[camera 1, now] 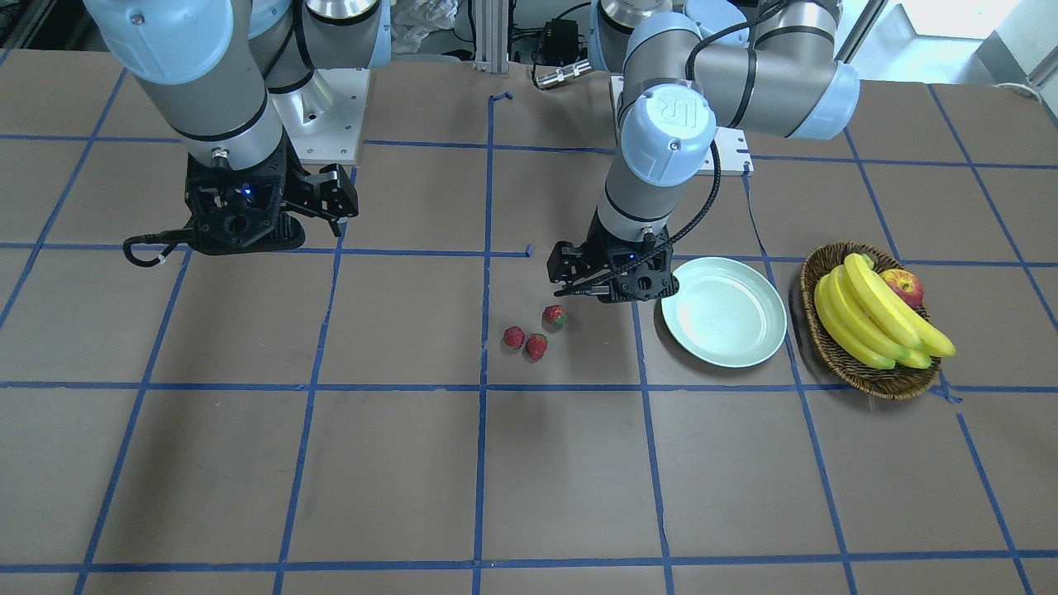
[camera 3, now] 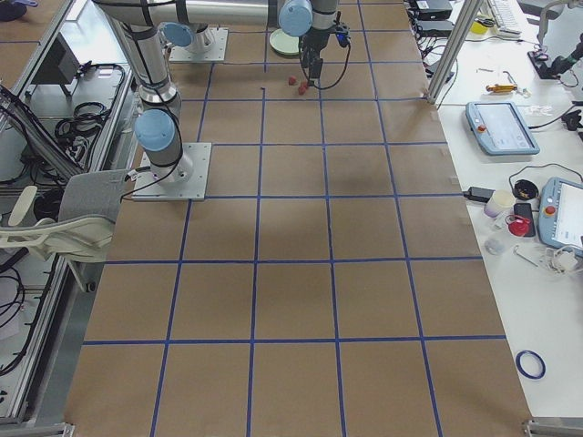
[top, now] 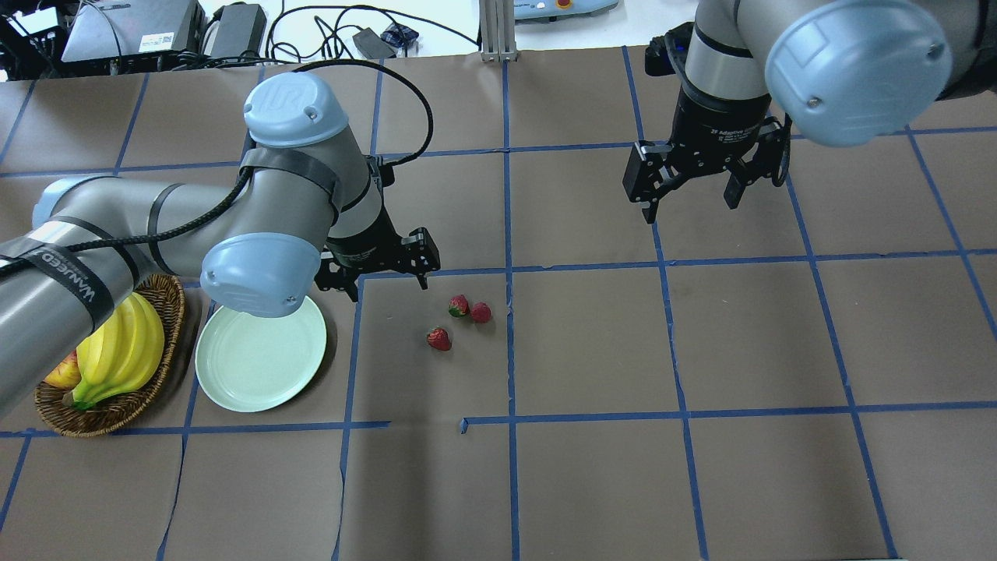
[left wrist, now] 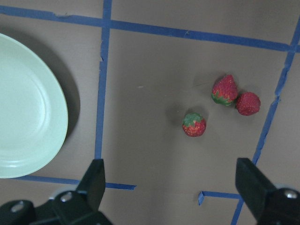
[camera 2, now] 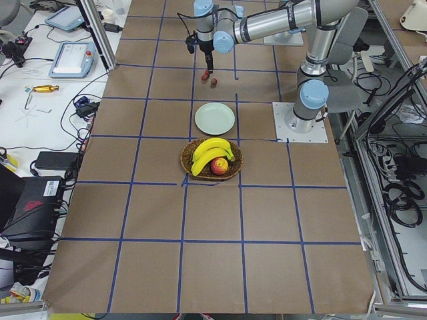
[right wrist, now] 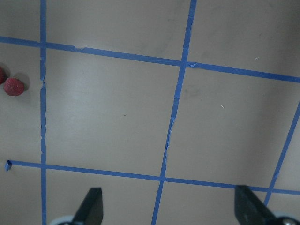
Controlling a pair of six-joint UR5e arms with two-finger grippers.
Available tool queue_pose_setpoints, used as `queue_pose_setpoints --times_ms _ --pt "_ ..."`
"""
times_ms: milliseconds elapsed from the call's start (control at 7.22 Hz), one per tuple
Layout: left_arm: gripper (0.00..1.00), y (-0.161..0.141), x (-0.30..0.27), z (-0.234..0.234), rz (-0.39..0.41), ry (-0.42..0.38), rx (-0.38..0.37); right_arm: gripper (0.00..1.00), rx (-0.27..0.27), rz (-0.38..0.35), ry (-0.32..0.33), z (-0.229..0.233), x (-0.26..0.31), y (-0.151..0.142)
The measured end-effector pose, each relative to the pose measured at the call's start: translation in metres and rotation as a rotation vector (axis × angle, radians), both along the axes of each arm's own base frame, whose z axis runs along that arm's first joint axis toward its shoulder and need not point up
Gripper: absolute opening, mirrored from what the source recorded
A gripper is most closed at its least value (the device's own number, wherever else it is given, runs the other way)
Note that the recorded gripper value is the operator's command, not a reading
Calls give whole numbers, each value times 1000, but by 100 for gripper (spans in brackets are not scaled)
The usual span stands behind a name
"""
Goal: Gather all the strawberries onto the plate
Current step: 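Lower the left gripper over the grouped strawberries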
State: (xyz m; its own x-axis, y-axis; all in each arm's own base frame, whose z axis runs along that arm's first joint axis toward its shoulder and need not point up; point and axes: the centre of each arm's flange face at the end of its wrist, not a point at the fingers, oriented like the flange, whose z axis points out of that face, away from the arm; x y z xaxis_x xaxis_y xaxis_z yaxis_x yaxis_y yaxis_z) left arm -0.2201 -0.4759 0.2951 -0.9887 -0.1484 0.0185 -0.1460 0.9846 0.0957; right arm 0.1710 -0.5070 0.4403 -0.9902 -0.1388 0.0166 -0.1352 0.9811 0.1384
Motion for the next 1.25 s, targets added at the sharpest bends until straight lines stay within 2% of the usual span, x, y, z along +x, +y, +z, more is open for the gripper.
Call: queue_pose_setpoints --times_ms 693,832,970,1109,1247 --pt "100 0 -19 -43 0 -18 57 100 12 -22 -5 5 -8 -2" --pt "94 0 -20 -51 5 -21 71 100 17 -21 -7 4 -10 -3" --pt "94 0 -20 -60 9 -27 90 100 21 -22 -9 2 -12 -4" --pt "85 2 -19 -71 17 -32 112 100 27 -23 -10 -1 -13 -5" --pt "85 3 -20 -82 24 -34 135 100 32 -24 -11 -3 -13 -5"
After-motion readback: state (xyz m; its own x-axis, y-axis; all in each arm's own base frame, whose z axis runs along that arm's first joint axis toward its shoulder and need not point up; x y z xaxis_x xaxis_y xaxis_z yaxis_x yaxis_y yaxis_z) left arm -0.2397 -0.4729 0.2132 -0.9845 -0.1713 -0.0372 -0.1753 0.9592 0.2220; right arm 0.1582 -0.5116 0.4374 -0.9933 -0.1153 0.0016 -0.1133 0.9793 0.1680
